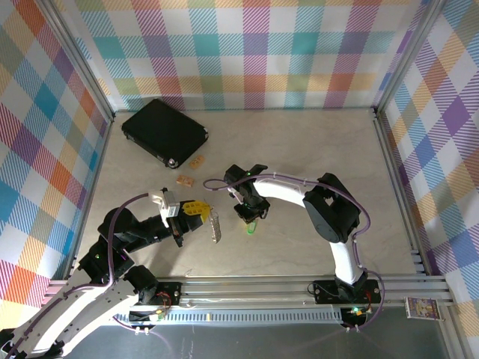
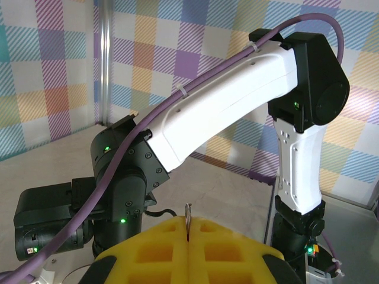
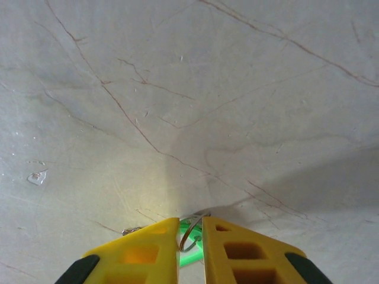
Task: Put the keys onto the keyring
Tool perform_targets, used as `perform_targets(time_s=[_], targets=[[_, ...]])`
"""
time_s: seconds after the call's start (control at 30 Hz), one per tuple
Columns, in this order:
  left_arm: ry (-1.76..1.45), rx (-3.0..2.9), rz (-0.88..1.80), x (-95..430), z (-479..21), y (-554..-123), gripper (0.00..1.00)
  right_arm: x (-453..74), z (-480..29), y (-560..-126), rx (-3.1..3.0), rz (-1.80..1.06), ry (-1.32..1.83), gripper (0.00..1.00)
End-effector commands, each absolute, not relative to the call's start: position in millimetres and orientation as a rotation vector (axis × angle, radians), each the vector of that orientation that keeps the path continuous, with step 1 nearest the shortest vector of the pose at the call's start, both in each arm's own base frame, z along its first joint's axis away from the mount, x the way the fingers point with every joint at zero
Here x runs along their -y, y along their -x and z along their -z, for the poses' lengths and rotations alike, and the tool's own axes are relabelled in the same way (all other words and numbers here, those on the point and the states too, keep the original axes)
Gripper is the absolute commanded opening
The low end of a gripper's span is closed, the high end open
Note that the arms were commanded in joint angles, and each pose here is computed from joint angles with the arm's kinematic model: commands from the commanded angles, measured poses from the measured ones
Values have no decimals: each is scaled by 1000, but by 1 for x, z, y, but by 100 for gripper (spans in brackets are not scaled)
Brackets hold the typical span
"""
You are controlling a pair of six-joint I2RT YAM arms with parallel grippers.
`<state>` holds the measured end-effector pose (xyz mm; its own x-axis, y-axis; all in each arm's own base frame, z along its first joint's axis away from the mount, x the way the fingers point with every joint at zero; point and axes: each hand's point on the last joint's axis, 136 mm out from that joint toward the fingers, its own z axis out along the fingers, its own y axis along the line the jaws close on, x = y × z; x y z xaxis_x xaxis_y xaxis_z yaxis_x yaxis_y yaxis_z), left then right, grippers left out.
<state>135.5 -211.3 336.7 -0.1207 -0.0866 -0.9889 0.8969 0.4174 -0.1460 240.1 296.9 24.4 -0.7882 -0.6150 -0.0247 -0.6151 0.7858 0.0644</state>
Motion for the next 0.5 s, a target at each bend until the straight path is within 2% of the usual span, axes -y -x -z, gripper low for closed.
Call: perform_targets(time_s=[0.0, 0.47], targets=[[-753, -1379, 1008, 208, -351, -134, 0, -295, -28, -239, -2968, -81, 1040, 16], [-750, -1377, 1006, 207, -351, -134, 0, -289, -36, -236, -2958, -64, 1036, 6]])
